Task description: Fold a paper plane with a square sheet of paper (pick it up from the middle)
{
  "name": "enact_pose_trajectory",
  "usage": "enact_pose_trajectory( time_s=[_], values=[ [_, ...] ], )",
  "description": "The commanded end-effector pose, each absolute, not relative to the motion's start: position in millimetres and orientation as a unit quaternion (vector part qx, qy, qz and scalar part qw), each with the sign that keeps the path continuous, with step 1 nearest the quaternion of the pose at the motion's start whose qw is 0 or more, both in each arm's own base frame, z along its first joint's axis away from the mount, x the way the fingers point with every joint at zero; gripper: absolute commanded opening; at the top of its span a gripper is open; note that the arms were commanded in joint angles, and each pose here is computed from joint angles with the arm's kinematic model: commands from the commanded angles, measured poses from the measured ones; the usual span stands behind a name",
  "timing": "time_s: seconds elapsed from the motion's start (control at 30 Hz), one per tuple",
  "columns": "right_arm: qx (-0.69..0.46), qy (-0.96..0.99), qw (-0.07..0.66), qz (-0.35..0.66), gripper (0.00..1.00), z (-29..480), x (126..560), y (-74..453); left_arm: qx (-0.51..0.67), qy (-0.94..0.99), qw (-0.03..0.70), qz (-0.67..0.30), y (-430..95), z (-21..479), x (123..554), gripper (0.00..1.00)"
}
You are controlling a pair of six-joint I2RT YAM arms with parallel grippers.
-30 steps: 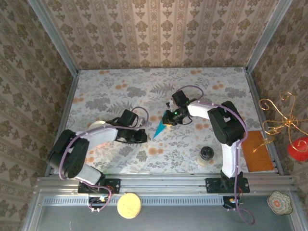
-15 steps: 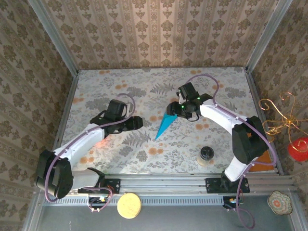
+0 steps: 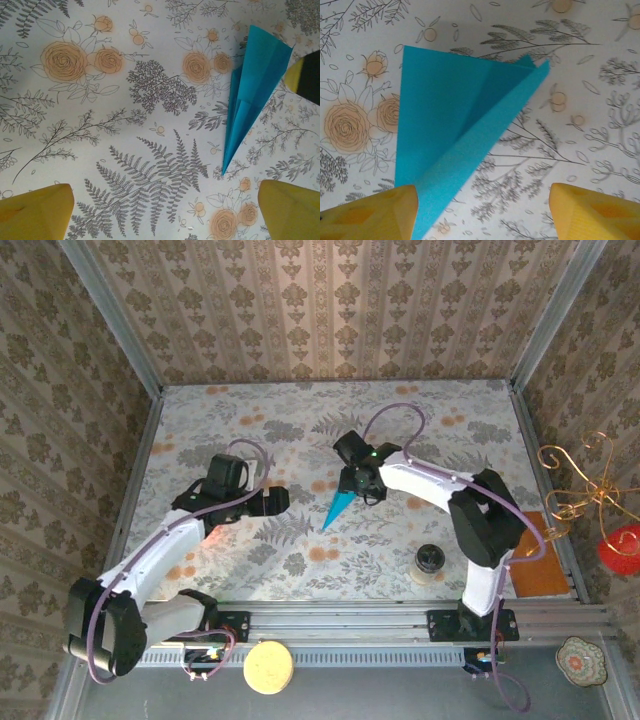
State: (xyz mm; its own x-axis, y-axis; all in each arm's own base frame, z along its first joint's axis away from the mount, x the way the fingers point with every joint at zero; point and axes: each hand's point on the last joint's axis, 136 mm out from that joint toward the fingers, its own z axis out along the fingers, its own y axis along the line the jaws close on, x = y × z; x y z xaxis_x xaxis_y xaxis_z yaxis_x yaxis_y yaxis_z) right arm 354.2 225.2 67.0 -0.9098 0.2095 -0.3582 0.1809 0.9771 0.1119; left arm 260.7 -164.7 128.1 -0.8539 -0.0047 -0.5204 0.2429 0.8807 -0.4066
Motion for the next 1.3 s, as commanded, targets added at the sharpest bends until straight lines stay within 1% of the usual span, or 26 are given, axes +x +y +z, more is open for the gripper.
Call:
enact_pose_trajectory(
  time_s=[0.0,0.13,0.3,0.4,0.53,0.67,0.9,1.0,1.07,1.17,1.27],
  values=[
    [0.111,0.974,0.196,0.015,0.73,68,358,234,0.074,0.934,0.268,-0.222,-159,124,258,0.97],
    [0.108,0.976,0.189,0.005,0.75,62,359,243,0.073,0.936,0.266,-0.219,-157,122,257,0.98],
    [0.118,0.976,0.184,-0.013,0.74,55,358,237,0.071,0.935,0.274,-0.214,-154,124,257,0.99],
    [0.123,0.975,0.184,-0.023,0.67,55,355,232,0.071,0.935,0.273,-0.214,-154,123,257,0.99],
    [0.131,0.972,0.191,-0.025,0.53,58,352,227,0.072,0.936,0.271,-0.213,-155,123,258,0.99],
    [0.135,0.972,0.193,-0.02,0.43,57,351,227,0.072,0.937,0.267,-0.213,-156,122,258,0.99],
    [0.139,0.971,0.192,-0.022,0.33,53,352,227,0.07,0.939,0.264,-0.209,-154,121,257,1.0],
    [0.139,0.97,0.196,-0.025,0.27,53,352,225,0.069,0.94,0.263,-0.207,-154,120,258,1.0],
    [0.14,0.97,0.198,-0.028,0.24,55,352,223,0.068,0.941,0.261,-0.206,-154,119,258,1.0],
    [0.141,0.967,0.207,-0.037,0.22,60,352,218,0.059,0.942,0.256,-0.208,-153,118,259,1.0],
    [0.141,0.966,0.214,-0.043,0.16,64,352,214,0.051,0.943,0.252,-0.213,-154,117,260,1.0]
  ],
)
